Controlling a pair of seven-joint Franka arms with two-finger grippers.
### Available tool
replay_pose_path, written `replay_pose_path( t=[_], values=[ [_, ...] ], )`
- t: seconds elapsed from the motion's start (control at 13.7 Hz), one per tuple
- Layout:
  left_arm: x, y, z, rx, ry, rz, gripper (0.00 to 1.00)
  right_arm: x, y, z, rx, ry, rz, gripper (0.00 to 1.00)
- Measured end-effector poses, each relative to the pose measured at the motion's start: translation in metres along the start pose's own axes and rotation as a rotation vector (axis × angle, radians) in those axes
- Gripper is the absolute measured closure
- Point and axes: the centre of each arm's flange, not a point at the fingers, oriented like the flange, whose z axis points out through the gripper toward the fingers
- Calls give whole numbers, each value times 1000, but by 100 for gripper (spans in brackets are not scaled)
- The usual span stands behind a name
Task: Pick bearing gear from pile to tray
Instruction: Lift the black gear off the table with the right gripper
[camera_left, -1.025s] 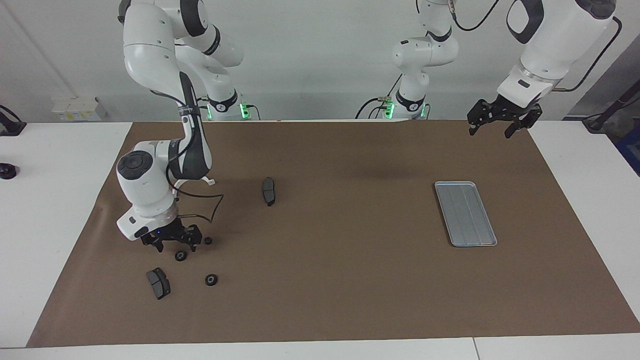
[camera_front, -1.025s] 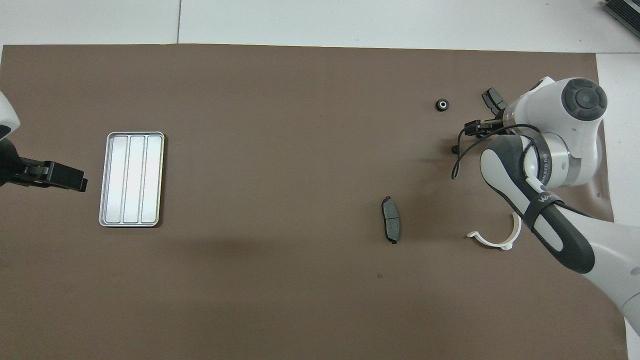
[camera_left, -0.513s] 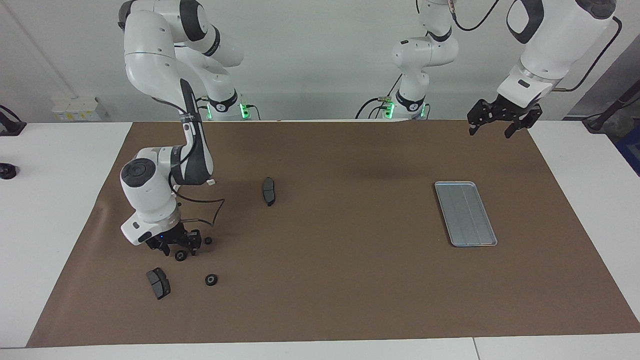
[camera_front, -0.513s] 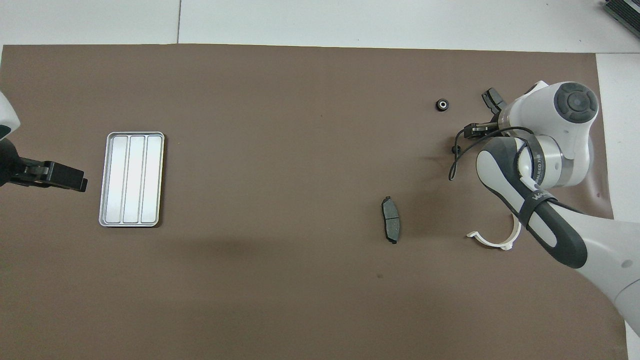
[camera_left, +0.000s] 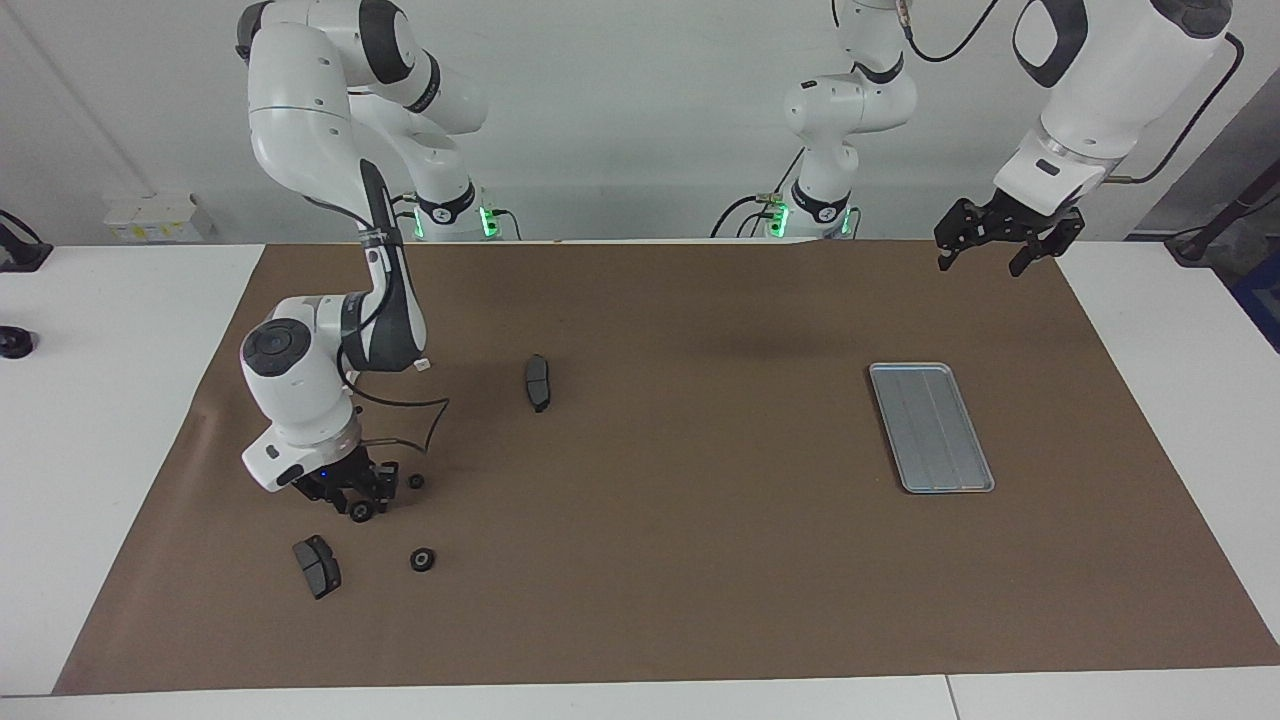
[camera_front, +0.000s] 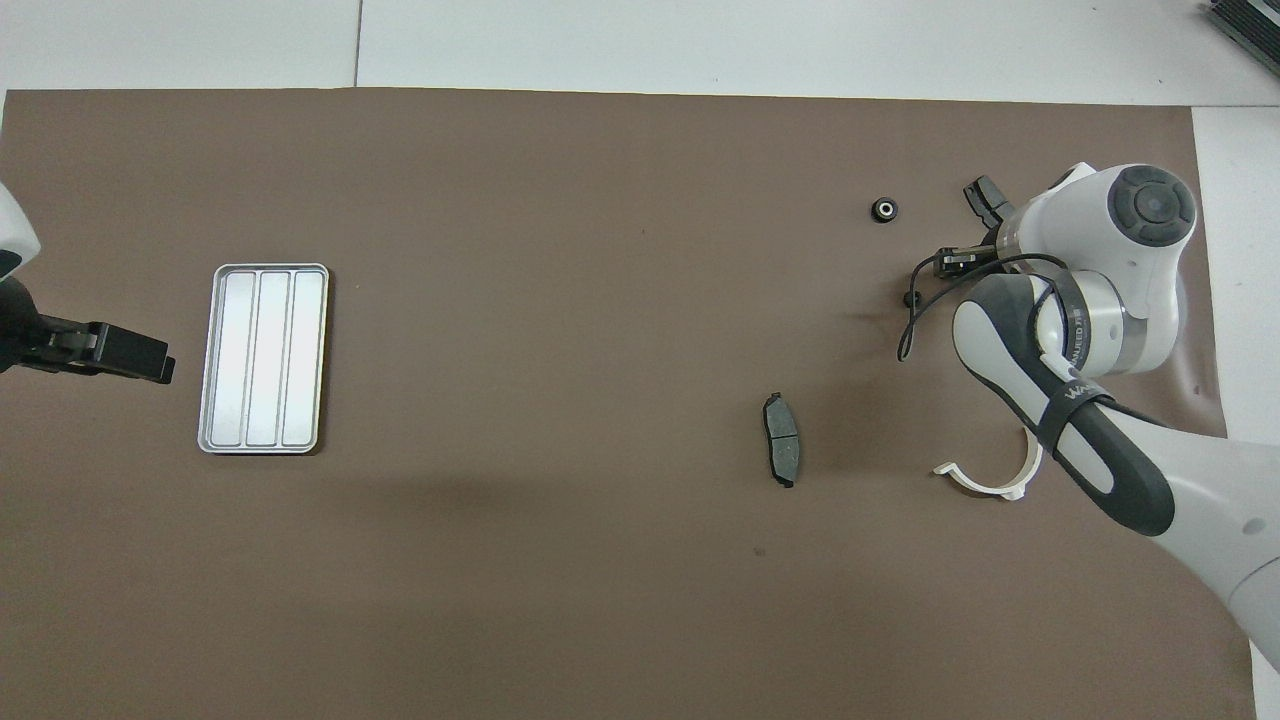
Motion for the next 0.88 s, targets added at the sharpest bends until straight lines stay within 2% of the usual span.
replay_pose_path(
  t=[0.59,0.73,0.88],
  values=[
    [0,0,0,0,0,0,0,4,4,-4,0,30,7,58],
    [0,0,0,0,0,0,0,5,4,-5,1,38,7,66],
    [0,0,0,0,0,0,0,5,4,-5,1,40,7,66]
  ],
)
